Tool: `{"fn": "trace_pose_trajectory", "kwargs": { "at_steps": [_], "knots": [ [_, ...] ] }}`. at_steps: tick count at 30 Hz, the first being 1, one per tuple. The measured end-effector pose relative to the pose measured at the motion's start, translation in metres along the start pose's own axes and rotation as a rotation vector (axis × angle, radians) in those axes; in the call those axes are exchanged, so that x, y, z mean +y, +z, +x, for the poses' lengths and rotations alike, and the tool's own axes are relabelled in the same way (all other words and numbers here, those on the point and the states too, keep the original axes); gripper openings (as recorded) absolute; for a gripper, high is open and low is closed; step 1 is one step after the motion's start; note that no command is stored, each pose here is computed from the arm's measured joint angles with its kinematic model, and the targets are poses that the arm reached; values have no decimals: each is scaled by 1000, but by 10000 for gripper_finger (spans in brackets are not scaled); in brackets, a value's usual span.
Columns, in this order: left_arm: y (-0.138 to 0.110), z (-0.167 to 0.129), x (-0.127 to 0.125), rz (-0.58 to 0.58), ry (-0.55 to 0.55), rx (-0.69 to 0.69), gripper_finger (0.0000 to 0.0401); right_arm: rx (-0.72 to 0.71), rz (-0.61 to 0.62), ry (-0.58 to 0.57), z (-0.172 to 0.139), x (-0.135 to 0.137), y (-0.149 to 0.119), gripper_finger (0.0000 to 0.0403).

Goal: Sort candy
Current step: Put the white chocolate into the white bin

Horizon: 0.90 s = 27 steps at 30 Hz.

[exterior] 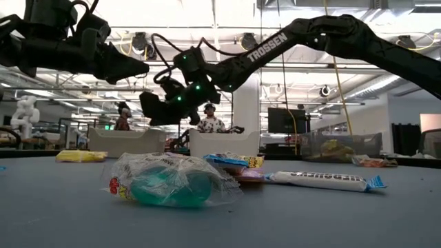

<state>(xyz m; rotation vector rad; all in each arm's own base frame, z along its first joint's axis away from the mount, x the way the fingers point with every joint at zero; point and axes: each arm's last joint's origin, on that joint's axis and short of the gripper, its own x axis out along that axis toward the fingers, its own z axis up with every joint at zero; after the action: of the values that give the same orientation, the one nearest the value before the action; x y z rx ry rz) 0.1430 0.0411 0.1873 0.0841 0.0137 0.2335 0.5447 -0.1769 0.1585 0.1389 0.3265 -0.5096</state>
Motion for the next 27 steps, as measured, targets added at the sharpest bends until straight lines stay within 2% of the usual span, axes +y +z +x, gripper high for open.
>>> {"fn": "trace_pose_trajectory", "kwargs": {
  "at_steps": [8, 15, 23, 27],
  "knots": [
    [-2, 0, 0, 1, -2, 18, 83, 0, -40, -41, -6, 18, 0, 1],
    [-2, 0, 0, 2, -9, 18, 83, 0, -52, -32, -10, 36, -4, 0],
    [-2, 0, -1, 5, -15, 17, 83, 79, -19, -24, -22, 43, -31, 0],
    [-1, 0, -1, 5, -24, 10, 83, 105, -10, -10, -47, 42, -38, 0]
  ]
}}
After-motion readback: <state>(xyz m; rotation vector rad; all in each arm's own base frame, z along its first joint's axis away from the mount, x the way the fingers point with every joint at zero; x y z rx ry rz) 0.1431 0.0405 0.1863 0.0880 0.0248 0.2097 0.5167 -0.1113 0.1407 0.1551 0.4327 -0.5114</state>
